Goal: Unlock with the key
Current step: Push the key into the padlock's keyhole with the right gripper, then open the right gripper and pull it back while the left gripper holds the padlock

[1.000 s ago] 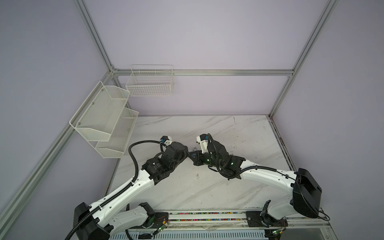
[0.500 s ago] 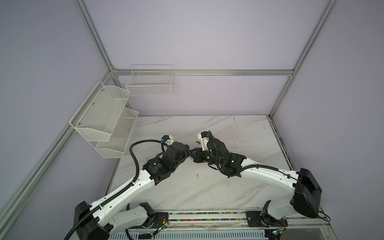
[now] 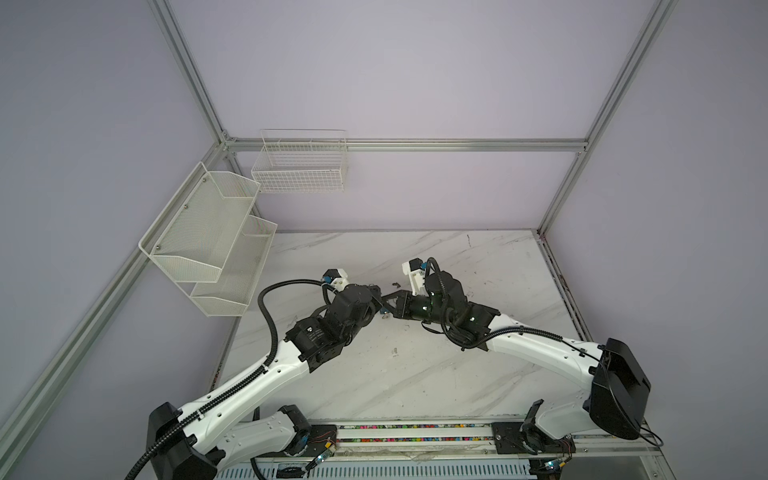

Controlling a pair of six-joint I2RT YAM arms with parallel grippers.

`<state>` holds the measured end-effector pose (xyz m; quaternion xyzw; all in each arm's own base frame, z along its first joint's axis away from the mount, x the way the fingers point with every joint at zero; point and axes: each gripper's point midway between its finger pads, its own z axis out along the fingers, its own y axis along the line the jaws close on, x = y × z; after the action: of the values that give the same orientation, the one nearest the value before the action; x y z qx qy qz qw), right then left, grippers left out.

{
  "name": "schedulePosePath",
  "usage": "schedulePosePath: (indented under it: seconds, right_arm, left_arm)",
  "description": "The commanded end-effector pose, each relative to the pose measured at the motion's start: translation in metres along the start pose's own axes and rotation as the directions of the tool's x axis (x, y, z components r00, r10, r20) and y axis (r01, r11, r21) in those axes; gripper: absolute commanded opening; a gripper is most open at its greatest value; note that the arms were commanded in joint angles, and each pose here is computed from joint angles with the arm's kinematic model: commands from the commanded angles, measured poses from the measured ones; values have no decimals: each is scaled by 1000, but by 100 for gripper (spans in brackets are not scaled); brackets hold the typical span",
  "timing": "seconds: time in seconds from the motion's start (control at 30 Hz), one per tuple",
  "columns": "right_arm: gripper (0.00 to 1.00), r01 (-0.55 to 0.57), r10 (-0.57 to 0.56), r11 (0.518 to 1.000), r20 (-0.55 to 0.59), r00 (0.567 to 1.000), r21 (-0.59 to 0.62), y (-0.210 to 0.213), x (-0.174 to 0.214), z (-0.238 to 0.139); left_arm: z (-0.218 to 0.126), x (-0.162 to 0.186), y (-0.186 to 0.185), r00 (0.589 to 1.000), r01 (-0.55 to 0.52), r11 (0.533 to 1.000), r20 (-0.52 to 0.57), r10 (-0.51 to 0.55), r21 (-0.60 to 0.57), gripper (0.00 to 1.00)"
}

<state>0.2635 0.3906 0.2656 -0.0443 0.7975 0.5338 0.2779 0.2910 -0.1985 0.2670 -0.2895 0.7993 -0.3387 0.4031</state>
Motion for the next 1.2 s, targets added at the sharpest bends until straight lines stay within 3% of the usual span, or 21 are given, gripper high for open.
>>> schedulePosePath:
  seconds: [0.0, 0.4, 0.73, 0.9, 1.03, 1.17]
  right_arm:
    - [0, 9, 34, 963, 154, 987, -269, 72, -48, -24]
    - [0, -181, 223, 904, 65, 973, -387, 75, -42, -28]
    - [0, -138, 168, 950, 87, 982, -279, 52, -35, -23]
    - [0, -81, 103, 979, 109, 989, -189, 39, -35, -23]
    - [13, -30, 43, 994, 122, 992, -105, 28, -34, -26]
    - [31, -2, 15, 995, 135, 991, -96, 36, -36, -44]
  left_arm:
    - [-7, 35, -5, 989, -13, 998, -146, 23, 67, 0]
    - [-3, 41, -11, 986, -28, 994, -162, 46, 106, 0]
    - [-9, 27, -23, 993, -46, 989, -105, 61, 139, 0]
    - [-17, 11, -36, 992, -108, 982, -47, 116, 152, 0]
    - [-25, -5, -44, 983, -181, 973, 15, 181, 144, 0]
    - [-37, -19, -52, 971, -238, 960, 67, 230, 151, 0]
